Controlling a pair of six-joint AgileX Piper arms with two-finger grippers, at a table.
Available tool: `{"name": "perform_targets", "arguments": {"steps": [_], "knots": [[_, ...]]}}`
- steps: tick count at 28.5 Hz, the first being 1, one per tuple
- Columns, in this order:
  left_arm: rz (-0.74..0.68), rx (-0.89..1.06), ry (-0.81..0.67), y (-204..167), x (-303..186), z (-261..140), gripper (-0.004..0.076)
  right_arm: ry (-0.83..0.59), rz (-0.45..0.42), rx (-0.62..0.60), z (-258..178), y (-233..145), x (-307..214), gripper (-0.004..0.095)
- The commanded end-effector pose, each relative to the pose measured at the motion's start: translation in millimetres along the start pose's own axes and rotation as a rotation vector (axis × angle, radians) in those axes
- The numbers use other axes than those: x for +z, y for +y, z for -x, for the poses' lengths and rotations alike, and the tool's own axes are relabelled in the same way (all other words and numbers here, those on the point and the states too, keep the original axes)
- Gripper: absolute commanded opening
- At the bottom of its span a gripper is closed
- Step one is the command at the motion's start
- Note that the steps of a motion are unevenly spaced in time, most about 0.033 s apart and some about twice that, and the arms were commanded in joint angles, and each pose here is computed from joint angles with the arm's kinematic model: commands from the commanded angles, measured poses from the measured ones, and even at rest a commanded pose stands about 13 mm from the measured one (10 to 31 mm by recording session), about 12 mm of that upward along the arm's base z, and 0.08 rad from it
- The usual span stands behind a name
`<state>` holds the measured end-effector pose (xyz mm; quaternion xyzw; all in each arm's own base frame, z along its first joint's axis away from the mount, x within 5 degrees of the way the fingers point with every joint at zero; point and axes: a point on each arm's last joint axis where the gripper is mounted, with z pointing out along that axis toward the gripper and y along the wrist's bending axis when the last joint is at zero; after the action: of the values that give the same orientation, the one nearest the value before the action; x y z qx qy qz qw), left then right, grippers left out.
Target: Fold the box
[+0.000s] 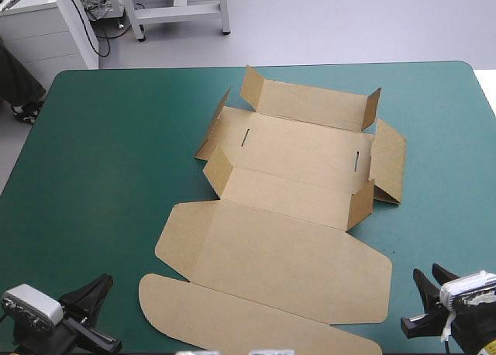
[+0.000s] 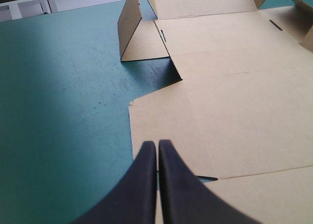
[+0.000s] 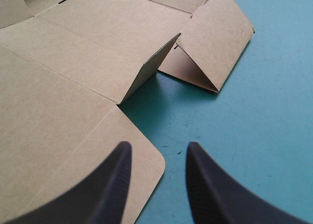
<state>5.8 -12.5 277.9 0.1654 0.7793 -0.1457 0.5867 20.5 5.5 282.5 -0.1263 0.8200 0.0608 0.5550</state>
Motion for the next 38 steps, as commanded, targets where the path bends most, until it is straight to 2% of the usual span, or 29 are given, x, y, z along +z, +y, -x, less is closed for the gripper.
{"name": "perform_targets", "arguments": {"steps": [1,3,6,13,19,25,33,38], "knots": [[-0.002,-0.008,-0.104,-0.5,-5.4,11.4,-0.0008,-0.059,-0.003,-0.006,12.9,-0.3,-0.3,0.0597],[-0.002,-0.008,-0.104,-0.5,-5.4,11.4,-0.0008,-0.059,-0.003,-0.006,12.9,-0.3,-0.3,0.0643],[-0.002,-0.008,-0.104,-0.5,-5.4,11.4,-0.0008,-0.064,-0.003,-0.004,13.2,-0.3,0.0,0.0647],[-0.002,-0.008,-0.104,-0.5,-5.4,11.4,-0.0008,-0.051,0.023,0.147,12.9,1.6,-0.4,0.0647],[-0.002,-0.008,-0.104,-0.5,-5.4,11.4,-0.0008,0.13,0.014,0.204,21.6,1.2,11.4,0.0647],[-0.002,-0.008,-0.104,-0.5,-5.4,11.4,-0.0008,0.221,0.012,0.207,55.7,-0.1,30.5,0.0646],[-0.002,-0.003,-0.104,-0.5,-5.4,11.4,-0.0008,0.353,0.029,0.224,103.4,-0.1,76.7,0.0619],[-0.002,-0.001,-0.104,-0.5,-5.4,11.4,-0.0008,0.49,0.032,0.235,121.9,0.2,118.4,0.062]]}}
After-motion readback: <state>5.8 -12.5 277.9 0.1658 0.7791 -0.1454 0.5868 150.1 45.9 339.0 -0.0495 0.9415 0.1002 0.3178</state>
